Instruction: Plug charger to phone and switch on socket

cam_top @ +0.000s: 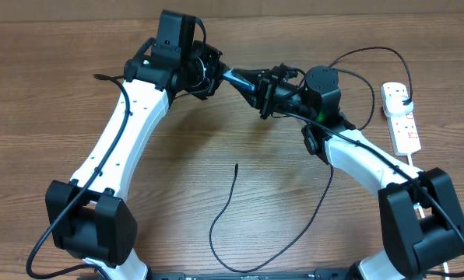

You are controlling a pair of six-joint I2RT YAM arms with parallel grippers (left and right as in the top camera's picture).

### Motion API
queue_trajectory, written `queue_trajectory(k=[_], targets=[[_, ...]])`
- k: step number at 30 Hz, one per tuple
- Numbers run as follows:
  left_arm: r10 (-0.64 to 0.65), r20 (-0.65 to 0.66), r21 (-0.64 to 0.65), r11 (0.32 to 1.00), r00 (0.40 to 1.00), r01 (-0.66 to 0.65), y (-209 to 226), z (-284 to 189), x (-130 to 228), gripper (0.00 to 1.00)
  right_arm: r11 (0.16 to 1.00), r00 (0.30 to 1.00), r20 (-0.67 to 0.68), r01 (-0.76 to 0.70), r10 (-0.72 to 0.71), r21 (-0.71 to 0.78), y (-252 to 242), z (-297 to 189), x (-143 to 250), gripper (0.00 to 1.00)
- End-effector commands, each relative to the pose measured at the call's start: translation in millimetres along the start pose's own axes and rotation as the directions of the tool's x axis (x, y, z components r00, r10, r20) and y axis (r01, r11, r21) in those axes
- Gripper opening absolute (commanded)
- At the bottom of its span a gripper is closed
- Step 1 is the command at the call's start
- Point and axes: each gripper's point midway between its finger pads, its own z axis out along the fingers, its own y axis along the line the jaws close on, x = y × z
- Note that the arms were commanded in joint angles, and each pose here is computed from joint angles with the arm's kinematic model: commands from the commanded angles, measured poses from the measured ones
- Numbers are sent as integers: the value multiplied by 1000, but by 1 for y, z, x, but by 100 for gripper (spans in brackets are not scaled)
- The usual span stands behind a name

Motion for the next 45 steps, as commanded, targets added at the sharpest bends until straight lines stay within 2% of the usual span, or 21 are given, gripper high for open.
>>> queue_trajectory(k=[1, 5, 7, 11, 13, 18, 19, 22, 25, 28, 31, 33, 36, 38, 40, 42, 44, 45], targets=[[23, -6, -22, 999, 1000, -23, 6, 6, 2, 4, 995, 995, -36, -96, 95, -31, 18, -1, 14, 32], [23, -6, -22, 999, 1000, -23, 6, 6, 2, 5, 995, 995, -36, -96, 95, -31, 18, -1, 14, 38], [34, -6, -19, 999, 999, -34, 5, 6, 2, 4, 995, 995, -36, -96, 95, -31, 18, -1, 14, 44], [80, -2, -12, 997, 997, -80, 4, 5, 0, 4, 995, 995, -39, -96, 95, -28, 18, -1, 15, 60], [93, 3, -10, 996, 996, -93, 4, 4, -5, 4, 995, 994, -50, -95, 94, -20, 17, -1, 17, 74], [111, -2, 3, 994, 994, -111, 4, -2, -17, 5, 996, 994, -64, -91, 90, -9, 15, -1, 19, 98], [122, -12, 10, 993, 992, -122, 4, -4, -20, 4, 997, 995, -69, -72, 72, -6, 14, -1, 20, 100], [160, -47, 40, 987, 986, -158, 3, -11, -29, 4, 1000, 994, -112, 16, -14, 15, 10, -2, 27, 100], [241, -101, 102, 968, 965, -231, 1, -24, -39, 4, 986, 972, -176, 164, -157, 28, 4, -6, 35, 100], [330, -140, 178, 936, 934, -304, -1, -38, -48, 4, 938, 912, -236, 345, -334, 7, 0, -11, 41, 100], [393, -180, 267, 902, 902, -340, -2, -56, -55, 5, 890, 857, -264, 455, -443, -17, -1, -16, 41, 100], [452, -214, 357, 861, 866, -361, -6, -70, -53, 6, 890, 850, -288, 456, -441, -15, -3, -19, 43, 100], [576, -241, 520, 756, 781, -398, -12, -95, -43, 4, 870, 821, -318, 492, -474, -28, -4, -22, 47, 100], [649, -230, 590, 685, 725, -427, -6, -109, -38, 4, 821, 763, -335, 568, -553, -62, -6, -23, 51, 100], [658, -225, 569, 688, 719, -452, 4, -108, -40, 4, 791, 730, -339, 606, -593, -77, -7, -23, 52, 100], [650, -236, 514, 714, 722, -475, 18, -102, -41, 4, 787, 726, -342, 612, -596, -71, -10, -23, 50, 100], [606, -269, 411, 775, 749, -479, 37, -95, -45, 4, 788, 727, -342, 612, -595, -68, -11, -23, 50, 100], [602, -275, 342, 790, 750, -509, 51, -91, -49, 5, 752, 695, -325, 653, -641, -86, -9, -23, 48, 100]])
